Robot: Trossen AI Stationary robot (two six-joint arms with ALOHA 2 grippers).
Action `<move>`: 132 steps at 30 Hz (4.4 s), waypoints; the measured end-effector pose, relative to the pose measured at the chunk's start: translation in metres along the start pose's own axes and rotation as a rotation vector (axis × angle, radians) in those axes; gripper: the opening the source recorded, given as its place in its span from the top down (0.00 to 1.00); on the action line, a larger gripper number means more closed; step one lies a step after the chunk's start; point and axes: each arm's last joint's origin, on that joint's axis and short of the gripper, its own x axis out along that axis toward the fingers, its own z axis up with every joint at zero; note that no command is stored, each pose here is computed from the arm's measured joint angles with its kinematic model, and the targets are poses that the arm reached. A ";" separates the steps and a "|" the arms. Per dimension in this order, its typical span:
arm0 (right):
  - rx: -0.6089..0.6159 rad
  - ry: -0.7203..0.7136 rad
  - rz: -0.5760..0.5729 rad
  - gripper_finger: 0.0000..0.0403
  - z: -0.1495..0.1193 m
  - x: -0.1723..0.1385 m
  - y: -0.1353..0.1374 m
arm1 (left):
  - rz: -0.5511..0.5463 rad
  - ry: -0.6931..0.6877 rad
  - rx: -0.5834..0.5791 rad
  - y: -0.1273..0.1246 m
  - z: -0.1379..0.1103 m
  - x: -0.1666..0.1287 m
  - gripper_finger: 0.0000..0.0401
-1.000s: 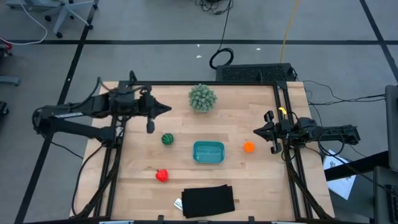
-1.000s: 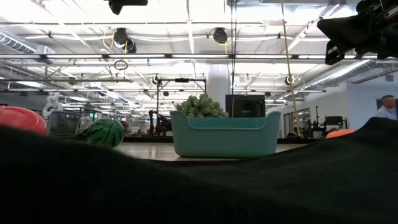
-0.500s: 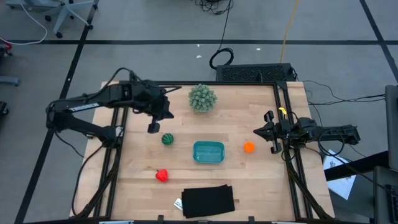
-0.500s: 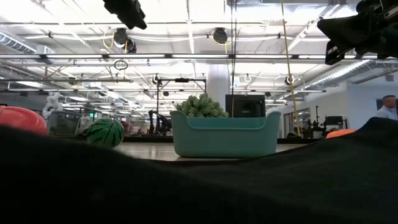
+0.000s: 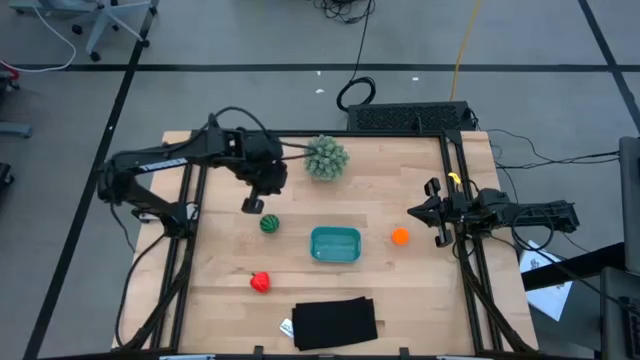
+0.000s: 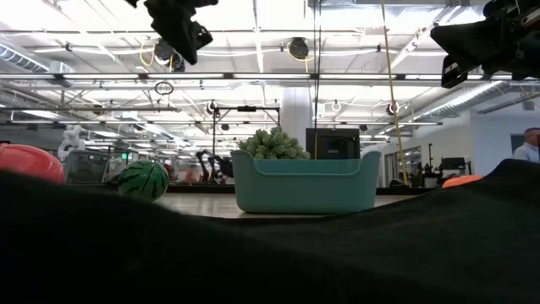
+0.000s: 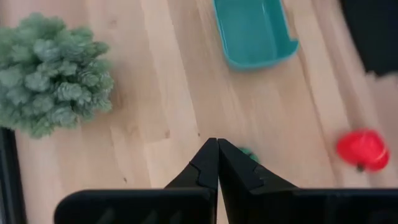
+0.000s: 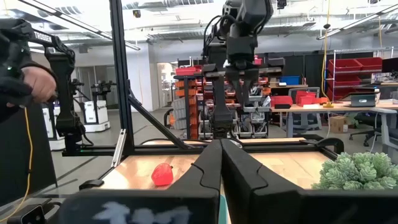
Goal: Pick and placing Produce into tupperware
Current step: Put the watermelon toy into the bin
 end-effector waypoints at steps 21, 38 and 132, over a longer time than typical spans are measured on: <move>0.000 0.000 0.000 1.00 0.000 0.000 0.000 | -0.020 0.099 0.373 -0.018 0.003 0.010 0.98; 0.000 0.000 -0.001 1.00 0.000 0.000 0.000 | -0.089 0.031 0.201 -0.019 0.007 0.010 0.46; -0.023 0.050 -0.010 1.00 -0.005 0.004 -0.001 | -0.188 0.441 0.782 -0.049 -0.049 0.164 0.08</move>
